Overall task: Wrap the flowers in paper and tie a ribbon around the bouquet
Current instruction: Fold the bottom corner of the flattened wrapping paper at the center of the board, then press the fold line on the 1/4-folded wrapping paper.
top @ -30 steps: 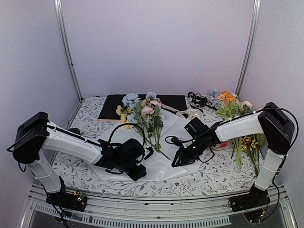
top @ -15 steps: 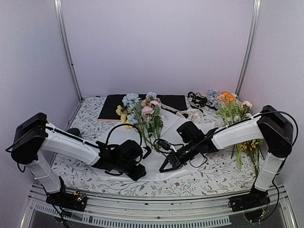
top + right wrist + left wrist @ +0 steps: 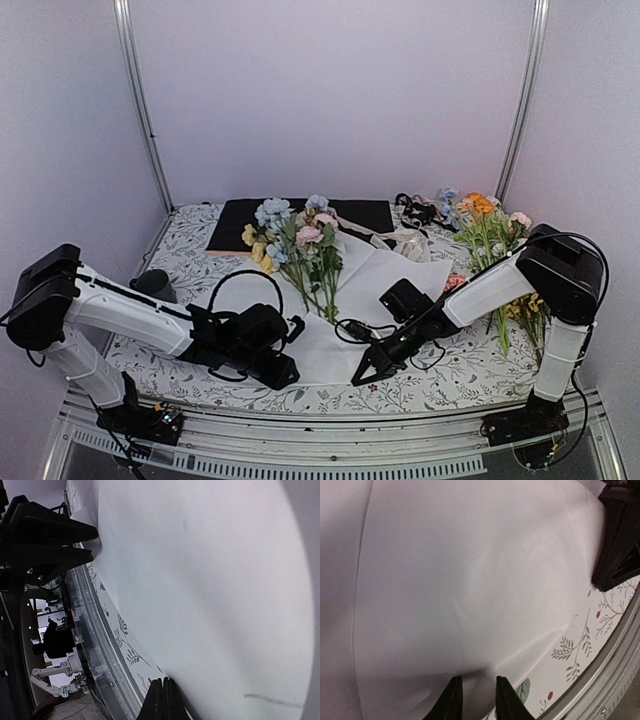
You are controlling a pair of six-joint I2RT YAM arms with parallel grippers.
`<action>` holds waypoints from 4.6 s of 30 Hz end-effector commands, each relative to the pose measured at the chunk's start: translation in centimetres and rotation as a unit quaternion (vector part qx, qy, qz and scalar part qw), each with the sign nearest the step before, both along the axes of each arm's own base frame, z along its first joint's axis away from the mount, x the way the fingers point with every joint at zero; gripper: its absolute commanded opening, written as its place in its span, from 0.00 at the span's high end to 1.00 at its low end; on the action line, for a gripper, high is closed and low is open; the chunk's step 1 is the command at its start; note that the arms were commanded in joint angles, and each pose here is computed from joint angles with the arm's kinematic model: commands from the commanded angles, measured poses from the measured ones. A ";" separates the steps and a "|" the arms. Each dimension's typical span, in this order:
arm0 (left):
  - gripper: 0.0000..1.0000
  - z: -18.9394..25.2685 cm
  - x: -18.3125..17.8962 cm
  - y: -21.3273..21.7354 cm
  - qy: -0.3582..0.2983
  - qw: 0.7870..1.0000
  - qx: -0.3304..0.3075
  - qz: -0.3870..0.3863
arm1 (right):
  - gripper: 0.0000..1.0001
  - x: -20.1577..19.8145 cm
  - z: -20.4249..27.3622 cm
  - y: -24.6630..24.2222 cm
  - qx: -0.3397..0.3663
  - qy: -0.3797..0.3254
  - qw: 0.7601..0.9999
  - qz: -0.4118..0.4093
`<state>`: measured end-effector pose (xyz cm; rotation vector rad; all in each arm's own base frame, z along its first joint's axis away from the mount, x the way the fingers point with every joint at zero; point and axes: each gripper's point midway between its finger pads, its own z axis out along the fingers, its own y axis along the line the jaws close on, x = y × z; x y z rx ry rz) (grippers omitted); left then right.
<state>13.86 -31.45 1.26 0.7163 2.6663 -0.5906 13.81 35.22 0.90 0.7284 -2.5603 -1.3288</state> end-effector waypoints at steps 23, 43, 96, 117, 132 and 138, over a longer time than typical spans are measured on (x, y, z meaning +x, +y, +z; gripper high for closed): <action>0.95 5.8 -6.1 9.2 0.062 0.982 -0.011 0.179 | 1.00 0.3 -1.6 -2.1 -0.039 0.002 0.999 -0.034; 1.00 0.0 1.0 -9.2 -0.075 0.987 0.068 -0.127 | 1.00 0.1 -1.8 -1.9 -0.043 0.012 0.998 -0.048; 1.00 -3.1 -3.0 8.8 0.085 0.980 0.157 0.092 | 1.00 -0.6 -2.7 -2.7 -0.059 0.018 0.997 -0.040; 1.00 -4.3 -7.2 19.1 0.178 0.916 0.066 0.354 | 1.00 -0.6 -2.6 -2.8 -0.059 0.013 0.997 -0.038; 1.00 6.7 1.2 8.2 -0.028 0.985 0.035 0.169 | 1.00 -0.5 -2.7 -2.8 -0.066 0.013 0.997 -0.041; 1.00 4.5 3.0 1.2 -0.022 0.997 0.016 0.069 | 1.00 -0.7 -2.9 -2.9 -0.070 0.018 0.996 -0.042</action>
